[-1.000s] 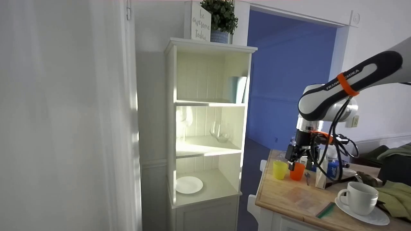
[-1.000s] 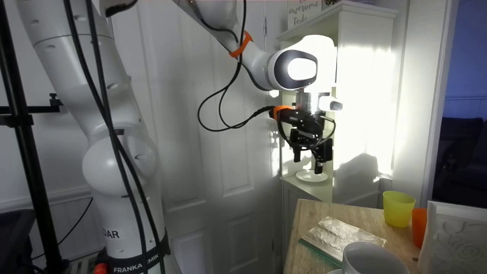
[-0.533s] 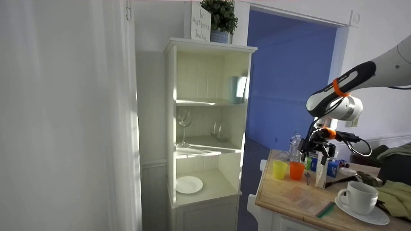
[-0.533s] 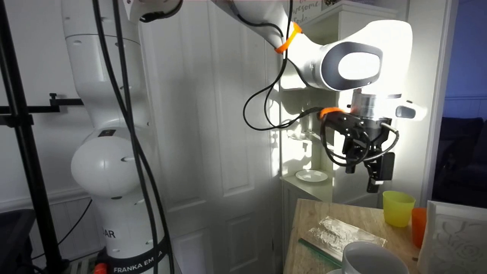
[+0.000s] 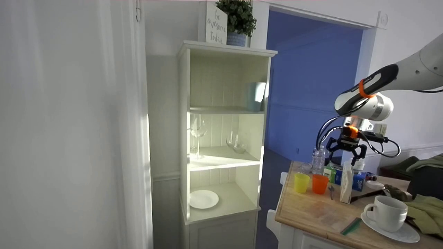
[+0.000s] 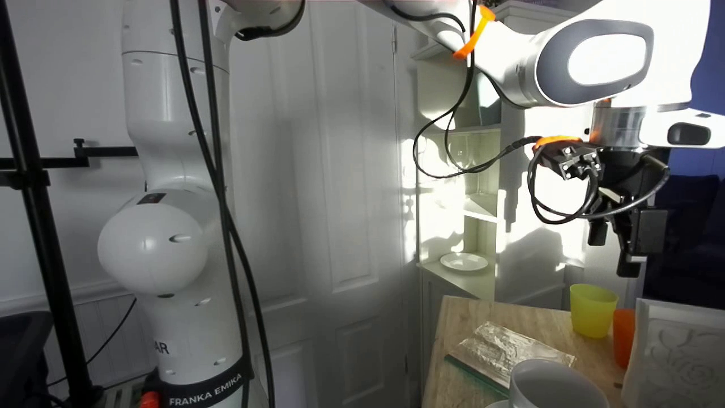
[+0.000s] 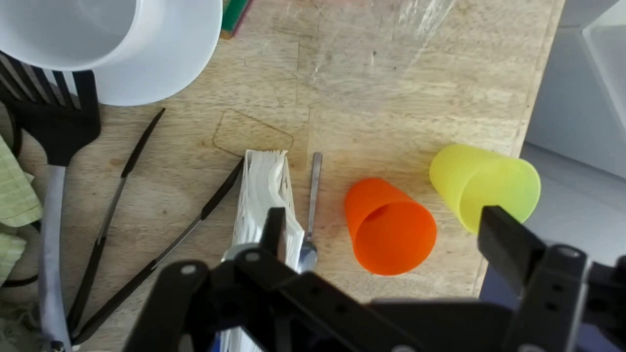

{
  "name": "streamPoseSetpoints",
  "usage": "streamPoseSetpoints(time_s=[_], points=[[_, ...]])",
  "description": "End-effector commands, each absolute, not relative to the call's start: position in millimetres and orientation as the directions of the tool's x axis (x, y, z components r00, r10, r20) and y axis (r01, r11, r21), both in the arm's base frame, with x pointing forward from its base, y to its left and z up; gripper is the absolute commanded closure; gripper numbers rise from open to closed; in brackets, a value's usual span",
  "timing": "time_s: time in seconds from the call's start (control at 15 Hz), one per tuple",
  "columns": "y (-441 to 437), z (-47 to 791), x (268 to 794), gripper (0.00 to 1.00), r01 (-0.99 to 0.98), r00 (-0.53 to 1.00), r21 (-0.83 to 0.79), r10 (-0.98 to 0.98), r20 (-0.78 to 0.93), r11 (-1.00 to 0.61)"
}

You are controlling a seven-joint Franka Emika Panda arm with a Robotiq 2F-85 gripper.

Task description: Pick up tissue and out it on the cup

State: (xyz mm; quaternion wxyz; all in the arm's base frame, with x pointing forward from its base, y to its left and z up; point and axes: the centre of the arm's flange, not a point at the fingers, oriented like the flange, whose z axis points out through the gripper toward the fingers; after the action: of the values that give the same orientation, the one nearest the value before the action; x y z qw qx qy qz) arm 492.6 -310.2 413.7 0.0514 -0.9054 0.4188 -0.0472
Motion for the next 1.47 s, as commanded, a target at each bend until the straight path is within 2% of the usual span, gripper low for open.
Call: streamPoseSetpoints(time_s=[0.0, 0.53, 0.93, 1.4], points=[[-315.7, 422.0, 509.3, 0.0, -0.792, 0.591, -0.134, -0.803, 0.077, -0.596], [-313.2, 423.1, 507.4, 0.0, -0.795, 0.584, -0.141, -0.807, 0.081, -0.59], [-307.8, 429.1, 525.0, 0.0, -0.821, 0.568, 0.136, -0.767, 0.3, -0.555], [-269.1, 419.9, 533.3, 0.0, -0.764, 0.643, 0.313, -0.704, 0.3, -0.564]])
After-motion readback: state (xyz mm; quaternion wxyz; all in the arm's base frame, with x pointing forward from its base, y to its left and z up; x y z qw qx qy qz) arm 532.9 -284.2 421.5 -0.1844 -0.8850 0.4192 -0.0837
